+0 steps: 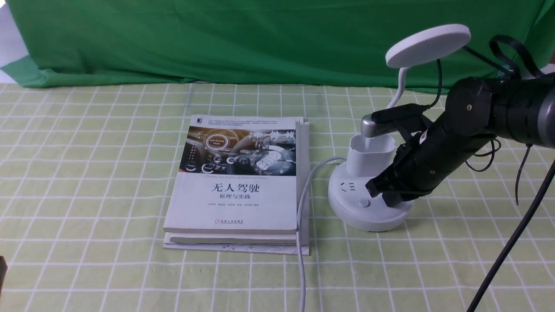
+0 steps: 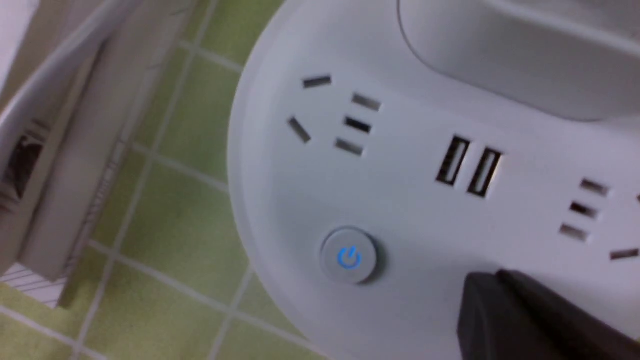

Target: Turn on the table lamp on the green coffee tablecloth with your hand.

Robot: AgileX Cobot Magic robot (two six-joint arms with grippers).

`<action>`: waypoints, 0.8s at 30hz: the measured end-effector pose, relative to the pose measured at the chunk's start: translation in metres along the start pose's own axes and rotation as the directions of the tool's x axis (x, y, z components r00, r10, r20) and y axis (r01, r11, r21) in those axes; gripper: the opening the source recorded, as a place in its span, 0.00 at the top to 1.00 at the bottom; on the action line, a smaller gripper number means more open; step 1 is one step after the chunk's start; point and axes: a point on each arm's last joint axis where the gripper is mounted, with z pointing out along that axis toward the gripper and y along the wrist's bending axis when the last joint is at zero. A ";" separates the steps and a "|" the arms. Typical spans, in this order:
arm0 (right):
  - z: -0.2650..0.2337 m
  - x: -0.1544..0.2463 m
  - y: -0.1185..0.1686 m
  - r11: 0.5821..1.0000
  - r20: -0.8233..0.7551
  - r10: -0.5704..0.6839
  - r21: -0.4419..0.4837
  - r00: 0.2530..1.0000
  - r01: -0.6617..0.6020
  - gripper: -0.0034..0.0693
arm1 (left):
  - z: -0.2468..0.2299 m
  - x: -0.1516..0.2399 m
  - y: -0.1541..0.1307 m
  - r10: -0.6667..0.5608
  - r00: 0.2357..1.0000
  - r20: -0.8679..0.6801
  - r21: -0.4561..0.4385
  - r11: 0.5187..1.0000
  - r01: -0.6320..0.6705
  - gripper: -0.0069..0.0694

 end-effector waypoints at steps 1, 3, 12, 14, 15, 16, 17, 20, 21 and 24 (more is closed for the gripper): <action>0.000 0.000 0.000 1.000 -0.001 0.000 0.000 1.000 0.000 0.91 | 0.000 0.000 0.000 0.000 1.000 0.000 0.000 1.000 0.000 0.59; -0.001 0.000 0.000 1.000 0.003 0.001 0.000 1.000 -0.001 0.91 | 0.000 0.000 0.000 0.000 1.000 0.000 0.000 1.000 0.000 0.59; -0.041 0.001 0.008 1.000 0.058 -0.012 -0.004 0.998 0.012 0.91 | 0.000 0.000 0.000 0.000 1.000 0.000 0.000 1.000 0.000 0.59; -0.044 0.003 0.009 1.000 0.052 -0.014 -0.008 0.999 0.015 0.91 | 0.000 0.000 0.000 0.000 1.000 0.000 0.000 1.000 0.000 0.59; -0.047 0.005 0.011 1.000 0.047 -0.017 -0.010 0.999 0.017 0.91 | 0.000 0.000 0.000 0.000 1.000 0.000 0.000 1.000 0.000 0.59; -0.048 0.009 0.012 1.000 0.040 -0.017 -0.012 0.999 0.018 0.91 | 0.000 0.000 0.000 0.000 1.000 0.000 0.000 1.000 0.000 0.59; -0.050 0.012 0.012 1.000 0.036 -0.014 -0.014 0.999 0.015 0.91 | 0.000 0.000 0.000 0.000 1.000 0.000 0.000 1.000 0.000 0.59; -0.058 0.029 0.015 1.000 0.027 -0.002 -0.016 1.000 0.003 0.91 | 0.000 0.000 0.000 0.000 1.000 0.000 0.000 1.000 0.000 0.59; -0.065 0.037 0.016 1.000 0.032 0.004 -0.016 0.999 -0.004 0.91 | 0.000 0.000 0.000 0.000 1.000 0.000 0.000 1.000 0.000 0.59; -0.086 0.059 0.021 1.000 0.062 0.014 -0.014 0.998 -0.014 0.91 | 0.000 0.000 0.000 0.000 1.000 0.000 0.000 1.000 0.000 0.59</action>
